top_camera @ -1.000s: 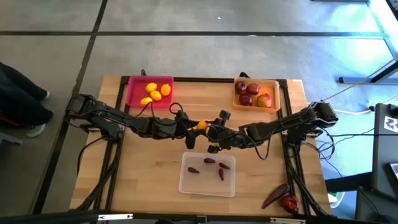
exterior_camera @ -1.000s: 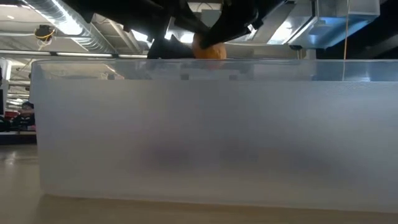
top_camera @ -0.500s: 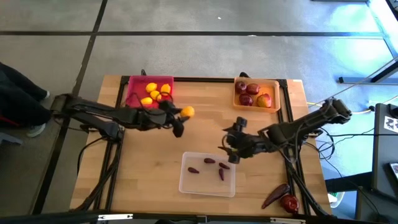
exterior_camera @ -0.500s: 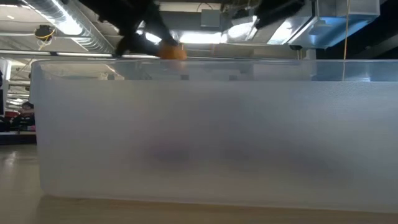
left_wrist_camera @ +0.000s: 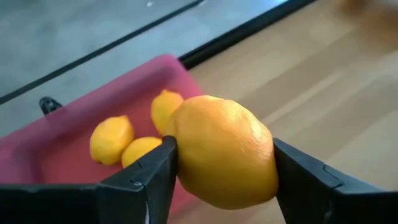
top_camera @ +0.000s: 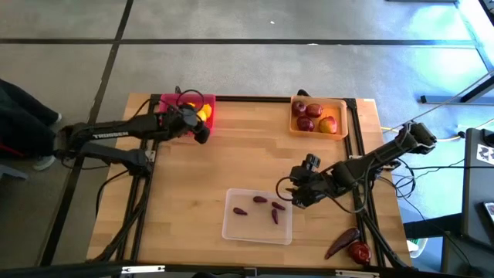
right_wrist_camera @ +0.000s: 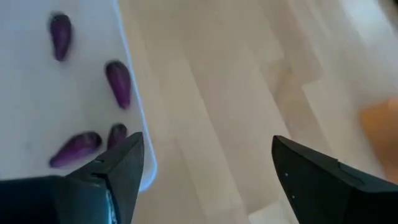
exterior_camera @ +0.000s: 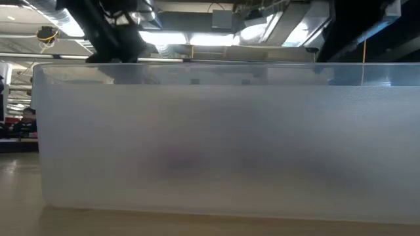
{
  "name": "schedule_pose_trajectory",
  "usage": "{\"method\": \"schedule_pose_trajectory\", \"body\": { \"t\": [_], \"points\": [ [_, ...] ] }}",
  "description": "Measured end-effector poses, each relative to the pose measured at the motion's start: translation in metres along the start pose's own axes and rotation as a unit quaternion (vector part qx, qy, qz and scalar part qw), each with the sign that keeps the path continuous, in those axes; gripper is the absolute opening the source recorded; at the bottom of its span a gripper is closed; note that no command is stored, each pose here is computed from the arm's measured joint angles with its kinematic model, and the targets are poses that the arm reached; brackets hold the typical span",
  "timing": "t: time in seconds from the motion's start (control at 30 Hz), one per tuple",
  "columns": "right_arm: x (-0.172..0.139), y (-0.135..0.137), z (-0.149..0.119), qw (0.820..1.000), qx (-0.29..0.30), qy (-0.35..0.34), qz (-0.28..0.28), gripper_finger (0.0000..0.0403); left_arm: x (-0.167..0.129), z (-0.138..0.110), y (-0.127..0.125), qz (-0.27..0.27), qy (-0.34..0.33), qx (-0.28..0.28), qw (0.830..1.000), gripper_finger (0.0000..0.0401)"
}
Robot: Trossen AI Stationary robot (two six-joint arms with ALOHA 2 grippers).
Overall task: Sort produce into baskets
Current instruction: Put the lemon into the red bin
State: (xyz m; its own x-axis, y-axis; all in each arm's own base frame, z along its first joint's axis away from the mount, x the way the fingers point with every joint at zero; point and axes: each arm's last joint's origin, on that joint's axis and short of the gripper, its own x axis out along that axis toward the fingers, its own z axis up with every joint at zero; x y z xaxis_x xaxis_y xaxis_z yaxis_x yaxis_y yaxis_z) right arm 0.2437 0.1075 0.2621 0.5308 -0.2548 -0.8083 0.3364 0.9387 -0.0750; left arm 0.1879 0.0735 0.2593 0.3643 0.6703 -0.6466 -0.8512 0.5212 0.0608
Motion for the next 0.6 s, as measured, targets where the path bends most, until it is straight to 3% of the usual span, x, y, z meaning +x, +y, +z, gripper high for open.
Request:
{"method": "schedule_pose_trajectory", "body": {
  "t": [0.33,0.6],
  "points": [
    [0.023,-0.005,-0.03,0.997,0.044,0.071,0.002,0.031,0.053,-0.021,0.009,0.033,0.072,0.042,0.996,0.0219],
    [0.028,-0.005,-0.035,0.996,0.052,0.074,0.006,0.031,0.077,-0.027,0.009,0.041,0.07,0.056,0.995,0.0219]
  ]
}}
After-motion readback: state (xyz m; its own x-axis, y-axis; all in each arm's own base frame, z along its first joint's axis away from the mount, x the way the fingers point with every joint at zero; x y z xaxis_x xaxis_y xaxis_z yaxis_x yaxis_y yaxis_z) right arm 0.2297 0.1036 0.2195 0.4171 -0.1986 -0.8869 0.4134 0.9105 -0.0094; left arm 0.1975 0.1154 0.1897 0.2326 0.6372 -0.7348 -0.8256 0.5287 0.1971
